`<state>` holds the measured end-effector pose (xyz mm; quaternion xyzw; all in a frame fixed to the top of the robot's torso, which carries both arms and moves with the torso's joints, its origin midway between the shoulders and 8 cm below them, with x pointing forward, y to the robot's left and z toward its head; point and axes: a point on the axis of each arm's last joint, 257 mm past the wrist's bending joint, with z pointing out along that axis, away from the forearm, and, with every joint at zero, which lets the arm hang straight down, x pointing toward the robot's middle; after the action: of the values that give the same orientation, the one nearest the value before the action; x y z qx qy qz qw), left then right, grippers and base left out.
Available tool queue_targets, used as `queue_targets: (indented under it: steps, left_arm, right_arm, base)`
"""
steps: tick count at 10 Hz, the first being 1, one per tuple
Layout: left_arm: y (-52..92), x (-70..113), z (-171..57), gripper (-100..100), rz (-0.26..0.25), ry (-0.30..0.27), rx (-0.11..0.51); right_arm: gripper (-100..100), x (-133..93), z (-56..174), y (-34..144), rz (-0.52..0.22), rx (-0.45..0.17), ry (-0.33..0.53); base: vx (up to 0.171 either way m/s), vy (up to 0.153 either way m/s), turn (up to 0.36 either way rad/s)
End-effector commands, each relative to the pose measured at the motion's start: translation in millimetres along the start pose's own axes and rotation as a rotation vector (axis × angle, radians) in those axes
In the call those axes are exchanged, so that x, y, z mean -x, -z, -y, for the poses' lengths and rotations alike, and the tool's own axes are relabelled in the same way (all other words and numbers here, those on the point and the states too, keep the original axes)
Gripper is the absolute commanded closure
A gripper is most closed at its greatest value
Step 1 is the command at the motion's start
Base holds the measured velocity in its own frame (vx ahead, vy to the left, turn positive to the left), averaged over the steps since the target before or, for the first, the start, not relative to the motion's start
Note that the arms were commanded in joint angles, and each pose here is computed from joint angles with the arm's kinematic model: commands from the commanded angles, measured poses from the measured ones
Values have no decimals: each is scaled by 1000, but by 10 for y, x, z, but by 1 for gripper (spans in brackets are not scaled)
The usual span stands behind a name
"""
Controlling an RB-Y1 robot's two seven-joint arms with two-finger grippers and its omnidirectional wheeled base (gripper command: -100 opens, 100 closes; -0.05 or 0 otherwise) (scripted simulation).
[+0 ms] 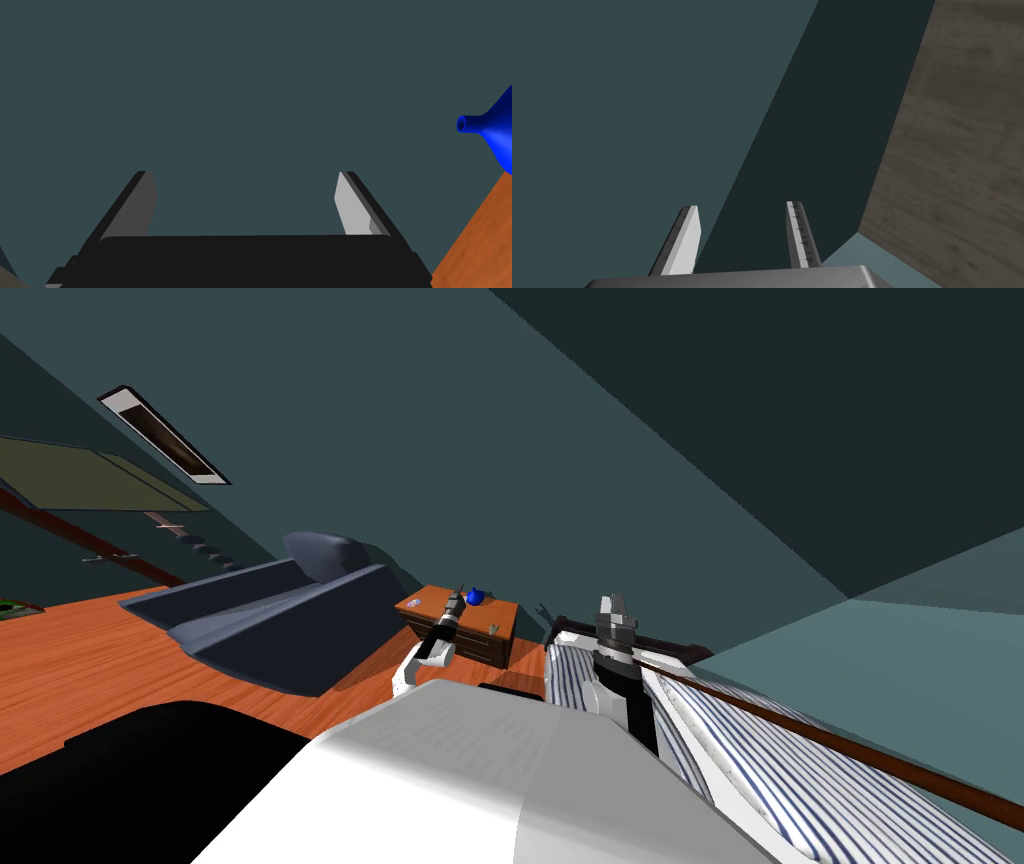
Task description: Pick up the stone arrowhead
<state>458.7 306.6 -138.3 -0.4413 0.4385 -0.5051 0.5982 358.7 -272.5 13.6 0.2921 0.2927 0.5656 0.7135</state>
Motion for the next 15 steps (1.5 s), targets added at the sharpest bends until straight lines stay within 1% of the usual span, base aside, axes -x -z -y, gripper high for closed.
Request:
queue_targets:
  steps: [1, 2, 3, 4, 6, 7, 8, 9, 10, 11, 12, 13, 14, 15]
  left_arm:
    - [-75, 52, -204, -100, 7, 16, 56]
    - [-75, 52, -204, -100, 7, 16, 56]
    - [-145, 103, -347, -100, 16, 32, 96]
    - [-136, 107, -393, -100, 17, 32, 106]
    - [-266, 234, -672, -100, 44, 72, 183]
    - [-234, 242, -800, -100, 46, 72, 213]
    - [-294, 315, -922, -100, 64, 97, 250]
    - [-267, 321, -1013, -100, 66, 97, 270]
    - [-313, 402, -1151, -100, 87, 124, 313]
    - [-286, 408, -1230, -100, 89, 124, 329]
    - [-318, 497, -1380, -100, 114, 154, 375]
    - [-290, 502, -1449, -100, 117, 154, 390]
    - [-341, 591, -1527, -100, 142, 187, 421]
    - [-290, 598, -1642, -100, 147, 188, 445]
  right_arm:
    - [0, 0, 0, 0, 0, 0, 0]
    - [0, 0, 0, 0, 0, 0, 0]
    - [0, 0, 0, 0, 0, 0, 0]
    - [0, 0, 0, 0, 0, 0, 0]
    - [0, 0, 0, 0, 0, 0, 0]
    - [0, 0, 0, 0, 0, 0, 0]
    - [0, 0, 0, 0, 0, 0, 0]
    - [0, 0, 0, 0, 0, 0, 0]
    - [0, 0, 0, 0, 0, 0, 0]
    - [0, 0, 0, 0, 0, 0, 0]
    - [0, 0, 0, 0, 0, 0, 0]
    - [0, 0, 0, 0, 0, 0, 0]
    - [0, 0, 0, 0, 0, 0, 0]
    - [0, 0, 0, 0, 0, 0, 0]
  base:
    - [-12, -100, 52]
    - [-15, -87, 29]
    - [-9, -91, 41]
    - [-3, -87, 27]
    - [-7, -128, 54]
    - [-7, -116, 31]
    - [-12, -96, 35]
    - [-2, -76, 16]
    - [10, -99, 24]
    - [7, -82, 19]
    - [-6, -98, 16]
    - [-3, -92, 15]
    - [29, -94, 15]
    - [22, -74, 14]
